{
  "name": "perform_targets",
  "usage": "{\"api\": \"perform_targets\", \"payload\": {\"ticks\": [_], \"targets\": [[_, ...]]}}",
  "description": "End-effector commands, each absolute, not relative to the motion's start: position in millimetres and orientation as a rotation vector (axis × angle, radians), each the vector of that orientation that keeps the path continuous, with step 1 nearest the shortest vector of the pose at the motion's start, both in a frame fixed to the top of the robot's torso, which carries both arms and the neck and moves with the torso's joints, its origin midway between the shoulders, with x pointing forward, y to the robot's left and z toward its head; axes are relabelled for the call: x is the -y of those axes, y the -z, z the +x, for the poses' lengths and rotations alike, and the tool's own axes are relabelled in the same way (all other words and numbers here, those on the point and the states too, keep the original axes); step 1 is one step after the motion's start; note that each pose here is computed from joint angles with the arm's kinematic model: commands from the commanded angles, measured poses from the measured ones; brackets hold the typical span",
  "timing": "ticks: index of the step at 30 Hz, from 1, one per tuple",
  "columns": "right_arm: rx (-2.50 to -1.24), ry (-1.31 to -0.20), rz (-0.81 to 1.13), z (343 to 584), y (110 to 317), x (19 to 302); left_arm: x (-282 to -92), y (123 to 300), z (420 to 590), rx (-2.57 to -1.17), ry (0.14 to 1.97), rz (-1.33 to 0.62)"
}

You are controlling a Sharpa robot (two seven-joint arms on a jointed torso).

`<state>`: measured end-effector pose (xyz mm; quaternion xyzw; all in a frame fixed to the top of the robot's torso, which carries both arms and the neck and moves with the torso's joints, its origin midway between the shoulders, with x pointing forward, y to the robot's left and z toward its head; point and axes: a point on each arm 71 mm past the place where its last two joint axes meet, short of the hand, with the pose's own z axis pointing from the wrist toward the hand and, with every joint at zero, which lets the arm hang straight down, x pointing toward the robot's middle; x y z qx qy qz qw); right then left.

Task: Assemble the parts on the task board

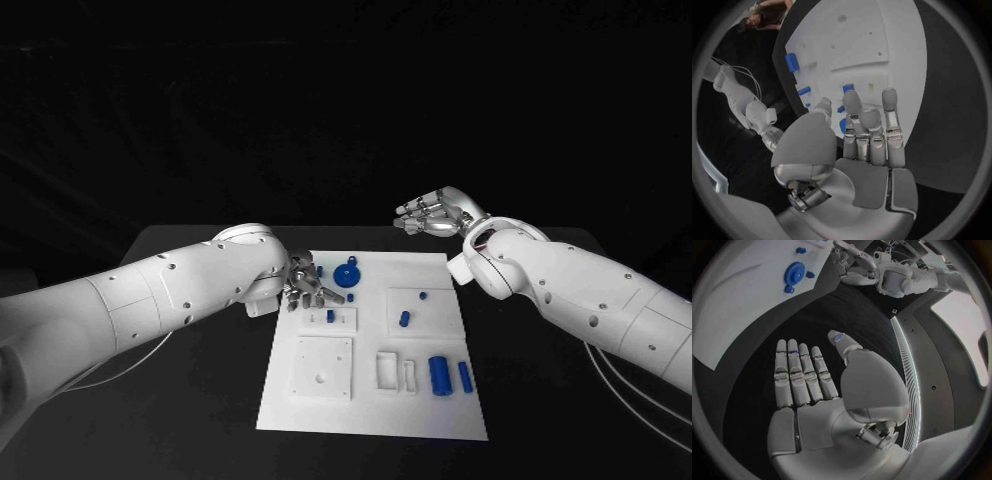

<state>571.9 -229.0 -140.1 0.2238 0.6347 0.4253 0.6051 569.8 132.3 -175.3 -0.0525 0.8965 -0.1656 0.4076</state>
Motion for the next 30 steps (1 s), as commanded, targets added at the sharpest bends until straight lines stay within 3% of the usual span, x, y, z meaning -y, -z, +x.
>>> {"api": "perform_targets", "payload": {"ticks": [1,10,17,30], "targets": [[-1.471,-0.99,0.512,571.4,140.1,229.2,-136.4,164.9,572.5,-2.257,0.447,-0.208],[-1.47,-0.986,0.515,571.3,140.1,231.6,-159.2,142.6,589.7,-2.205,0.489,-0.355],[-1.468,-0.985,0.514,571.0,139.7,232.5,-173.8,136.4,605.4,-2.162,0.449,-0.374],[-1.464,-0.991,0.51,569.4,137.9,230.5,-183.4,133.1,623.6,-2.135,0.375,-0.389]]}}
